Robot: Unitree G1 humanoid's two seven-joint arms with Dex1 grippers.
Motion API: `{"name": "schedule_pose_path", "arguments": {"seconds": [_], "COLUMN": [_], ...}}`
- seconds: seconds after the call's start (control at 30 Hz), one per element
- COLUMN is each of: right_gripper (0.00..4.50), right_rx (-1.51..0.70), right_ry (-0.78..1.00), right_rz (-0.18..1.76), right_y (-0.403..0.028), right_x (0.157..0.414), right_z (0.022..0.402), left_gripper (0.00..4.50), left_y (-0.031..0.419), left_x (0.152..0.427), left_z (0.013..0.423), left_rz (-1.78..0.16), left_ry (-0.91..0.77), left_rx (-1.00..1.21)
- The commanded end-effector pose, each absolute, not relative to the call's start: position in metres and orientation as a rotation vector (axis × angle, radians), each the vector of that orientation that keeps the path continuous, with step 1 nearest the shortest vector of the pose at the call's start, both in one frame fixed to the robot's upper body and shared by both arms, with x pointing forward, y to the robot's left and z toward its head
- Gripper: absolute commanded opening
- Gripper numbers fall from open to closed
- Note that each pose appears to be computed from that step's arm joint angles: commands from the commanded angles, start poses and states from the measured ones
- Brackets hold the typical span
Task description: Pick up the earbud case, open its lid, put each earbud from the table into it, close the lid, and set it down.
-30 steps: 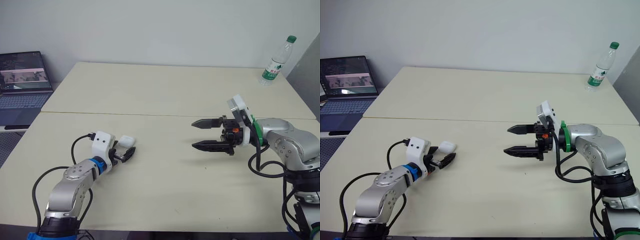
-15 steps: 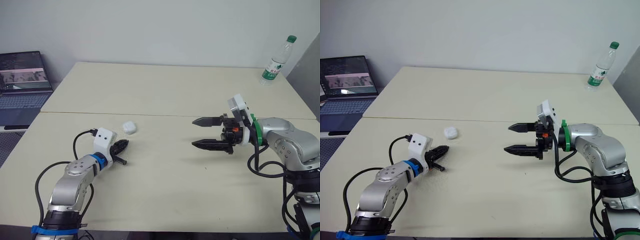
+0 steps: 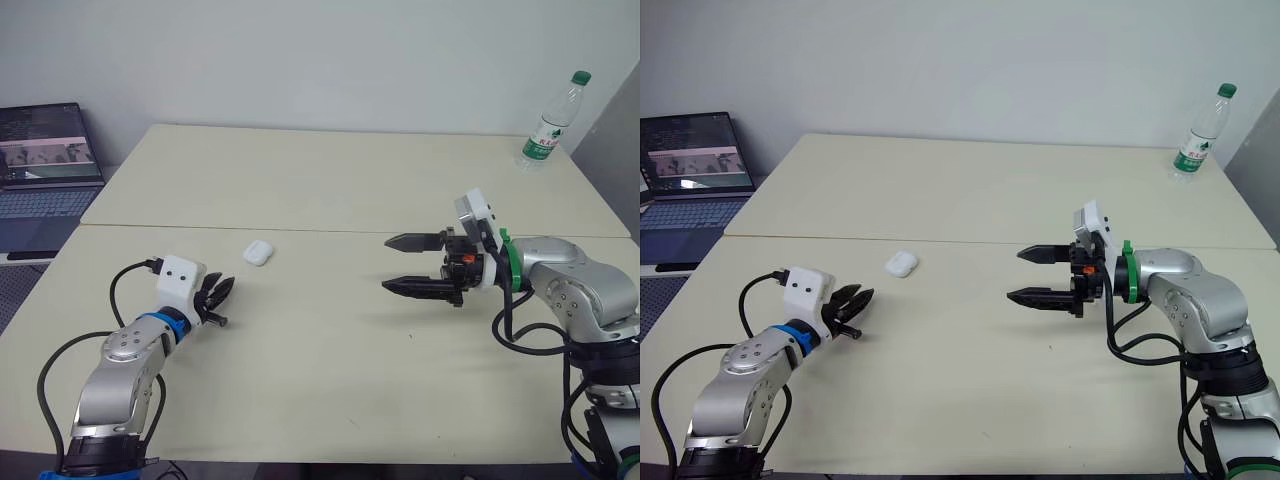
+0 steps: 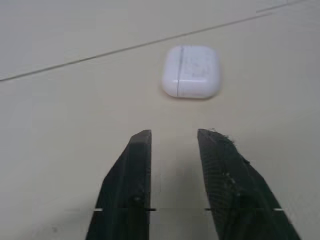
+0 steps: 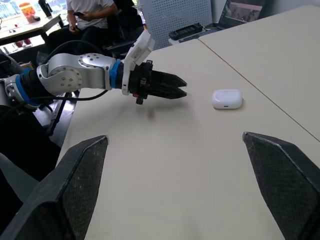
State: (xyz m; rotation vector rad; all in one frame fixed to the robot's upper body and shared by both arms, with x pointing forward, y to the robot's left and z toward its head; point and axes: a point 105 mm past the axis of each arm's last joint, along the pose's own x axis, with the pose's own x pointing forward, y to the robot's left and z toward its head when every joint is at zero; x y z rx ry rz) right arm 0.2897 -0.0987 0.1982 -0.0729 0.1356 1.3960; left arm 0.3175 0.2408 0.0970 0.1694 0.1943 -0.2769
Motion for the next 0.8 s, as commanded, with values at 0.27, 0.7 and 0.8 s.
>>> {"name": "schedule_pose_path", "arguments": {"seconds": [0.27, 0.7, 0.8], "right_gripper": [4.5, 4.5, 4.5], "right_rx": [-0.082, -0.087, -0.089], "right_ry": [0.088, 0.083, 0.082], "right_rz": [1.398, 1.402, 1.396], "right_y": [-0.1, -0.098, -0.1], "right_x": [0.288, 0.289, 0.29], "right_z": [0.211, 0.214, 0.215], "left_gripper": [4.47, 4.47, 4.47], "left_y": [0.24, 0.228, 0.227], "left_x": [0.342, 0.384, 0.39], "left_z": [0.102, 0.098, 0.096], "left_rz": [-0.294, -0.443, -0.449], "left_ry": [0.146, 0.198, 0.208], "left_rx": [0.179, 0.183, 0.199]}}
